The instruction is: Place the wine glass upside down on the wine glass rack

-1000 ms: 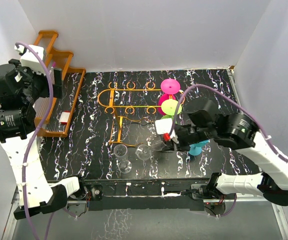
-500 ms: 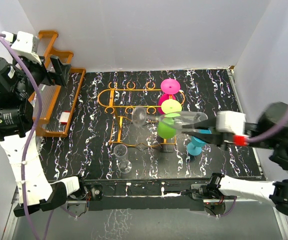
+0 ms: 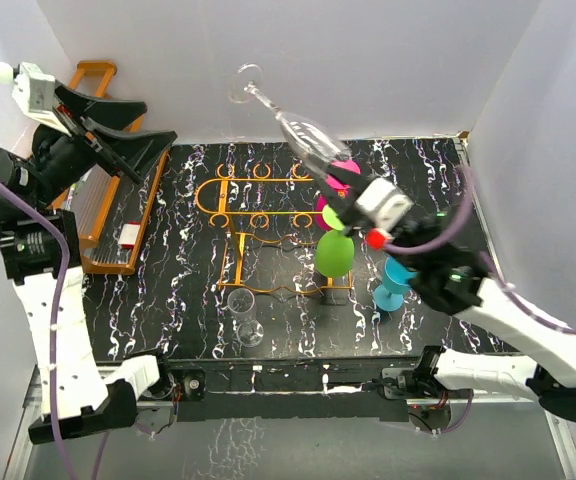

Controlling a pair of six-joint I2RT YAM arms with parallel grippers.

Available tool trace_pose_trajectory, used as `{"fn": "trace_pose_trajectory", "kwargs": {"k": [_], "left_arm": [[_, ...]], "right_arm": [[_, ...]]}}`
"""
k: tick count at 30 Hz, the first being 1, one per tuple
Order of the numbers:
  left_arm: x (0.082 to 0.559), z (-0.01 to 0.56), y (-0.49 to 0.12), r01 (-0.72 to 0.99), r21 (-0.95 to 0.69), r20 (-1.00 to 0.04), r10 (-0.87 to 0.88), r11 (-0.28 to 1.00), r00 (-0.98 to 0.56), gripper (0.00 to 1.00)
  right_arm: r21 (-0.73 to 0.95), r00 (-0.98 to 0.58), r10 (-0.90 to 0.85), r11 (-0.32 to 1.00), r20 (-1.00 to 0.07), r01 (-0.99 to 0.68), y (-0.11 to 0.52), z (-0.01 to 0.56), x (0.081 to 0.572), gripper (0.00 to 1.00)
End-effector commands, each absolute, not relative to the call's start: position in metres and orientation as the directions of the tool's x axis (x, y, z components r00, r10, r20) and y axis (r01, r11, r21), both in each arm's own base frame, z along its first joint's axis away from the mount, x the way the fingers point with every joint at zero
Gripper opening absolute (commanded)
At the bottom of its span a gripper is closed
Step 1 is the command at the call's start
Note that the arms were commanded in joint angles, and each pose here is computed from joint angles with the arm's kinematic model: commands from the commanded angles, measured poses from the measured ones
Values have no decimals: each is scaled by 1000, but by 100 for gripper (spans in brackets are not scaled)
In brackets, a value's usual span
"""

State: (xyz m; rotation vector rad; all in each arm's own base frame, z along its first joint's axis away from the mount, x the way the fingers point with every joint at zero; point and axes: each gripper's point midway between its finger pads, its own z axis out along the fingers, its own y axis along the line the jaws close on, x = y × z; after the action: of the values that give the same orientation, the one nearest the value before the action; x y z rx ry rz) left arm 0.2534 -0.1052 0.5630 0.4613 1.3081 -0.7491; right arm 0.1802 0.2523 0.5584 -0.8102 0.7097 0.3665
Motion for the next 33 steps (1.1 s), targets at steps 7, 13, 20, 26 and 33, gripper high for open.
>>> {"fn": "trace_pose_trajectory", "kwargs": {"k": [7,13,20,26,33], "left_arm": [[252,605,-126,866,-410,-817,-538,285,-210,93],[284,594,-126,808,-542,-729,-609,233,-313,85],[301,602,-162,771,-628,-611,-681,107,-403,80],[324,610,-184,754,-656,-553,-702,36,-448,69],[331,633,-209,782,-623,-576,-689,23,-439,61]], "right_arm": [[-225,908,189,931,-375,-287,203,640,180,8],[-226,895,241,913,-375,-341,221,641,184,8],[-231,936,177,940,-303,-252,235,635,193,8],[-240,942,135,947,-308,-214,251,623,208,8],[-241,953,111,953,-281,-182,248,613,204,8]]}}
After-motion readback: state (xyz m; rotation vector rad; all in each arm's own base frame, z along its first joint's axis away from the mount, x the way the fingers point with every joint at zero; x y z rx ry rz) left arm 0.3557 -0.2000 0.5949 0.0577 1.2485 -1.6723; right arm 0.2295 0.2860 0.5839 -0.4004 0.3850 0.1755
